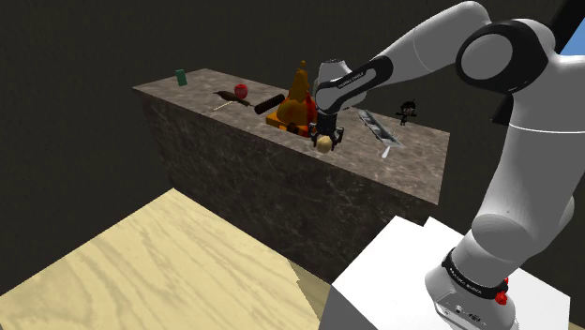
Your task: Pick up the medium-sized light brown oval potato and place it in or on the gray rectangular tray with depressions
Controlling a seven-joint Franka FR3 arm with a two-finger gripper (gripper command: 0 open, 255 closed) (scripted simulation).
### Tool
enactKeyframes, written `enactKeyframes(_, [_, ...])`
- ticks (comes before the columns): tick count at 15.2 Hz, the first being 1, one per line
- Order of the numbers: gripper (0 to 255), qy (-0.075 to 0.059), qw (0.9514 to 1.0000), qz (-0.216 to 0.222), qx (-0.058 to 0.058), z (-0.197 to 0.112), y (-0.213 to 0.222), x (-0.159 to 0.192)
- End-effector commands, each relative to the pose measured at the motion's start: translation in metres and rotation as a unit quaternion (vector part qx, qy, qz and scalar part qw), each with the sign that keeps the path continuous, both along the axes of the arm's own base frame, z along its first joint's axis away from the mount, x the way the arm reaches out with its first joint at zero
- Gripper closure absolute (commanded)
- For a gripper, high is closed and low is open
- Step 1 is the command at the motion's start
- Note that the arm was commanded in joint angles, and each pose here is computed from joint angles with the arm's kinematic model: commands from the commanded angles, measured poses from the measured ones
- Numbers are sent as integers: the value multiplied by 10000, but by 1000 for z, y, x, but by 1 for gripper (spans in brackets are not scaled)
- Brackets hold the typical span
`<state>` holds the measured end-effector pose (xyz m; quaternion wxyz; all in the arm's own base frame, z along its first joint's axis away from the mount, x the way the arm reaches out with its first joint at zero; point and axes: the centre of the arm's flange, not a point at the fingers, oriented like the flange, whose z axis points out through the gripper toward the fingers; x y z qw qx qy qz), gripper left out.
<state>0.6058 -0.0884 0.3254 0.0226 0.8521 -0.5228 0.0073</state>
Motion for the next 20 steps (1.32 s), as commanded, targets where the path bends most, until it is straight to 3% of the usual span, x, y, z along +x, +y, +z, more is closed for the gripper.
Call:
enactKeyframes(1, [255,3,10000,-1,0,0,0,0])
enactKeyframes(4, [255,2,10000,-1,0,0,0,0])
enactKeyframes(20, [255,2,10000,-1,0,84,0,0])
